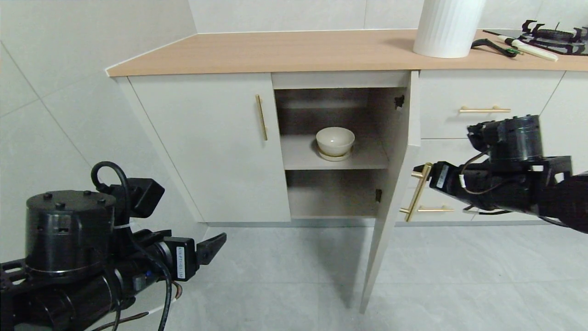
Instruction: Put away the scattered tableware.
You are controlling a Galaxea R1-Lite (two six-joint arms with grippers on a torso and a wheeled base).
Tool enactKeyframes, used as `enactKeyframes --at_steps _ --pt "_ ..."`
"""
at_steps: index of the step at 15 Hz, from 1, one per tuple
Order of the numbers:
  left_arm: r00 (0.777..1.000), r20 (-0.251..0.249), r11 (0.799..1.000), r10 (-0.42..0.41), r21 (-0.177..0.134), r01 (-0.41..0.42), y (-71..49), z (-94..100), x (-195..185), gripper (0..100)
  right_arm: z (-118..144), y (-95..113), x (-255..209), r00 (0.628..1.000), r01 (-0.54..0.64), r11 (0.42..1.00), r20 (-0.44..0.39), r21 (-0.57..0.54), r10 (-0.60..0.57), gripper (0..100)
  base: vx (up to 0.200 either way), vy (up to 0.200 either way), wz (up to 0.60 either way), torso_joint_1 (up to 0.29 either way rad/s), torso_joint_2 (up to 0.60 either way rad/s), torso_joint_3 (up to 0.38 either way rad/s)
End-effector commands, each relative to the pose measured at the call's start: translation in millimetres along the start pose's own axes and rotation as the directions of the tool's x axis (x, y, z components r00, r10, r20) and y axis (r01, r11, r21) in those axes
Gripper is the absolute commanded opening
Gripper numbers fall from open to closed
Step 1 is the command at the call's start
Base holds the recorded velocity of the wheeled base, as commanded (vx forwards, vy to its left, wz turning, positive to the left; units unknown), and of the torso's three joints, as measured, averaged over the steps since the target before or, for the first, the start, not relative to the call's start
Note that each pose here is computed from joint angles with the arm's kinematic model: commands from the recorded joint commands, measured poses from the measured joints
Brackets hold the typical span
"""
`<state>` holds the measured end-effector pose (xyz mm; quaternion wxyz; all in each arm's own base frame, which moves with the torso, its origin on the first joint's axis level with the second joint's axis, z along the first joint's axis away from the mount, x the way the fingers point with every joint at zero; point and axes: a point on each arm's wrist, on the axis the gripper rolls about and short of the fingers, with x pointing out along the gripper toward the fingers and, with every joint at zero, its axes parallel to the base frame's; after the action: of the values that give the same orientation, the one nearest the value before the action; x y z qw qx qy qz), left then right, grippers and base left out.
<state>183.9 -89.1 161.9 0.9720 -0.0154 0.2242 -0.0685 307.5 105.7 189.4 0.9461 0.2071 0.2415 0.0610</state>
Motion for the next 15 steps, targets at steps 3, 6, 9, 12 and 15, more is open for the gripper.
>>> enactKeyframes --at_steps 3,6,9,12,15 --pt "0.998 0.023 0.998 0.055 0.034 -0.056 4.3 1.1 0.3 100 -27.9 18.8 54.7 0.996 -0.006 0.999 -0.092 -0.039 0.002 100 0.000 0.000 0.00 0.000 0.00 0.000" --pt "0.998 0.022 0.998 0.057 0.033 -0.058 4.3 0.9 0.6 100 -33.0 17.3 60.6 0.996 -0.004 0.999 -0.094 -0.036 0.000 100 0.000 0.000 0.00 0.000 0.00 0.000" --pt "0.998 0.019 0.998 0.057 0.035 -0.058 4.4 0.3 0.6 100 -33.8 16.5 62.5 0.995 0.000 1.000 -0.096 -0.031 -0.003 100 0.067 0.000 0.00 0.002 0.00 0.002" --pt "0.998 0.021 0.998 0.059 0.033 -0.059 4.5 0.8 -0.1 100 -35.0 17.4 68.0 0.997 -0.009 1.000 -0.082 -0.003 0.008 100 0.200 0.000 0.00 -0.002 0.00 0.004" --pt "0.998 0.021 0.998 0.059 0.033 -0.059 4.1 1.3 1.0 100 -38.6 20.4 77.6 0.998 -0.035 0.999 -0.045 0.036 0.036 100 0.200 0.000 0.00 0.007 0.00 -0.002"
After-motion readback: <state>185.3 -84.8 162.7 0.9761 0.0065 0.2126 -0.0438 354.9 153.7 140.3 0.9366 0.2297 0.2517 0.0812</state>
